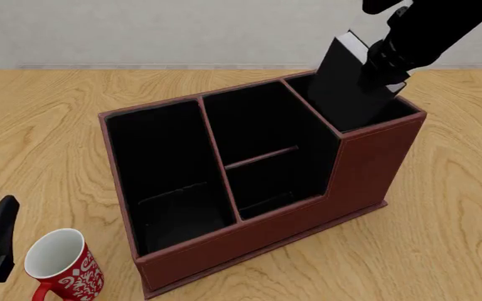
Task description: Pick up the book and place it in the right compartment of the caddy.
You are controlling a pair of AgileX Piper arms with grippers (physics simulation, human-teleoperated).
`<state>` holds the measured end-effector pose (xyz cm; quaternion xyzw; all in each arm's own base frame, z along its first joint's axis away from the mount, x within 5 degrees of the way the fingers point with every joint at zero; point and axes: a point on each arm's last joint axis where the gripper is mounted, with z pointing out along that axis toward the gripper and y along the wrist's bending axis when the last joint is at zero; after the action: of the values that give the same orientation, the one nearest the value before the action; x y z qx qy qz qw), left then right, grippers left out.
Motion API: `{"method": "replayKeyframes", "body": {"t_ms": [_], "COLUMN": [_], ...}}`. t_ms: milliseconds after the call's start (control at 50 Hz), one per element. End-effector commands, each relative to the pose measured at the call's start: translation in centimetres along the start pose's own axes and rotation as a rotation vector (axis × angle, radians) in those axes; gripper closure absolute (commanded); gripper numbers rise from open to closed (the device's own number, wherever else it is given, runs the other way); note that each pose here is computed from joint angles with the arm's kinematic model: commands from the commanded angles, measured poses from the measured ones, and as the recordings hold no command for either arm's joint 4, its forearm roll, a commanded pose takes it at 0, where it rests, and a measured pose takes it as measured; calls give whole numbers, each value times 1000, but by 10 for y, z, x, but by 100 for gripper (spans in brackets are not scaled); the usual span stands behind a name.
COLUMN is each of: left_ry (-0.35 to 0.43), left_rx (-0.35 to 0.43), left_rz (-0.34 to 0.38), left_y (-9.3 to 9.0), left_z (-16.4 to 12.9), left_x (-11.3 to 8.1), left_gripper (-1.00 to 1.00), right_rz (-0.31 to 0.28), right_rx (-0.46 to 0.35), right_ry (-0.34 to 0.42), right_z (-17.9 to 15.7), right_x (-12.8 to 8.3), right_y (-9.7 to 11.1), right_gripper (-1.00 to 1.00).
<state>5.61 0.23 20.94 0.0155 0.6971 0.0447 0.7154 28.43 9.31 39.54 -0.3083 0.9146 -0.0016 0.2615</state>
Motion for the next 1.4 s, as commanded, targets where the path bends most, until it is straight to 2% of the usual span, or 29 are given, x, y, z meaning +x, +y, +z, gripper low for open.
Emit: {"method": "replayKeyframes", "body": {"t_ms": [20, 700, 980, 1400], "left_ry": [3, 0, 3, 4], "left_rx": [0, 5, 0, -4], "left_rz": [0, 0, 0, 2], "left_y": [0, 0, 0, 0], "left_z": [0, 0, 0, 0], "left_x": [1, 0, 1, 1], "left_gripper": [-100, -100, -100, -100], "right_rz": [24, 41, 49, 47], "right_rx": [-2, -5, -18, -4], "right_ry": [6, 19, 40, 17], "right_z": [1, 6, 23, 27], "right_x": [2, 2, 8, 4], "right_y": [2, 0, 7, 1], "right_gripper": [100, 100, 100, 100]}}
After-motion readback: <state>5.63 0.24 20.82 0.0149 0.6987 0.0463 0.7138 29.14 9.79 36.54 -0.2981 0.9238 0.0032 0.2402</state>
